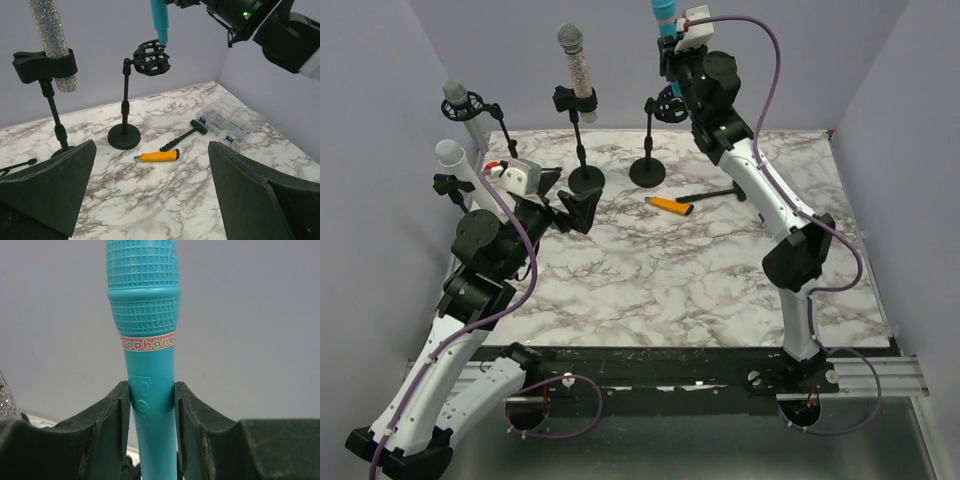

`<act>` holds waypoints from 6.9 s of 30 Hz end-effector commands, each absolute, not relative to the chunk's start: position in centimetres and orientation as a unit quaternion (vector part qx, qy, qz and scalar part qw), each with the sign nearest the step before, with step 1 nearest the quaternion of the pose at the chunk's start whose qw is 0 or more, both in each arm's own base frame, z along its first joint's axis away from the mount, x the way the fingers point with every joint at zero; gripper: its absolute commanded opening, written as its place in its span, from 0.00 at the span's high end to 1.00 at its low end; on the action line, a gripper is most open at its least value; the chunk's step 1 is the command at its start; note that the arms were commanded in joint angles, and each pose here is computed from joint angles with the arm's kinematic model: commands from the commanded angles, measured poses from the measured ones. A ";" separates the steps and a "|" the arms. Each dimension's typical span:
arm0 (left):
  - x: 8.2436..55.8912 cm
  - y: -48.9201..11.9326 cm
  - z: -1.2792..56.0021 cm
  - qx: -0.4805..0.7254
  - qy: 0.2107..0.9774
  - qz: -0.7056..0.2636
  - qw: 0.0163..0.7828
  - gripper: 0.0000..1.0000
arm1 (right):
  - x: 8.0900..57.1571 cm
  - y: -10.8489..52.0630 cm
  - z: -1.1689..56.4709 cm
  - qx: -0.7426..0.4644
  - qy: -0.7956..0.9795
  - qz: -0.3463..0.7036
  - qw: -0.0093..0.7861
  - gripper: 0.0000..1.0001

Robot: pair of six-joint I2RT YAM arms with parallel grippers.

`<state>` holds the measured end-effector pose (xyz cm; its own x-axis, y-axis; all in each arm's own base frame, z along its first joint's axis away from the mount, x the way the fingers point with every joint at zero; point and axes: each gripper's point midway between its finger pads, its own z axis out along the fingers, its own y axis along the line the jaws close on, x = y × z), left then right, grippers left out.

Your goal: Remove the microphone from the stand

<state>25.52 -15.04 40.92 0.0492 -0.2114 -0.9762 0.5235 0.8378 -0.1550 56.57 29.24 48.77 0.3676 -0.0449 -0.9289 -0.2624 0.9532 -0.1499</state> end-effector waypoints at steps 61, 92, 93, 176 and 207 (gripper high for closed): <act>24.6 -17.1 40.3 0.137 0.652 -0.270 0.695 0.01 | 26.9 14.6 2.4 0.038 0.969 0.022 0.244 0.98; 25.2 -17.7 39.6 0.142 0.663 -0.268 0.685 0.01 | 34.1 18.4 14.3 0.008 0.914 0.094 0.394 0.18; 25.1 -17.7 39.6 0.142 0.663 -0.268 0.685 0.01 | 34.9 19.2 15.6 0.004 0.907 0.110 0.407 0.18; 26.6 -17.6 37.5 0.148 0.676 -0.212 0.690 0.01 | 63.6 35.9 13.9 -0.079 0.631 0.316 0.704 0.29; 26.1 -14.8 38.9 0.107 0.655 -0.180 0.726 0.02 | 41.4 42.8 11.6 -0.318 0.627 0.510 0.496 0.99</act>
<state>26.22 -16.30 37.87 0.0180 -0.1053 -0.9943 0.4558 0.8860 -0.0856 47.85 41.31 14.20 -0.1434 0.1886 -0.9715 -0.8652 0.4527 0.2156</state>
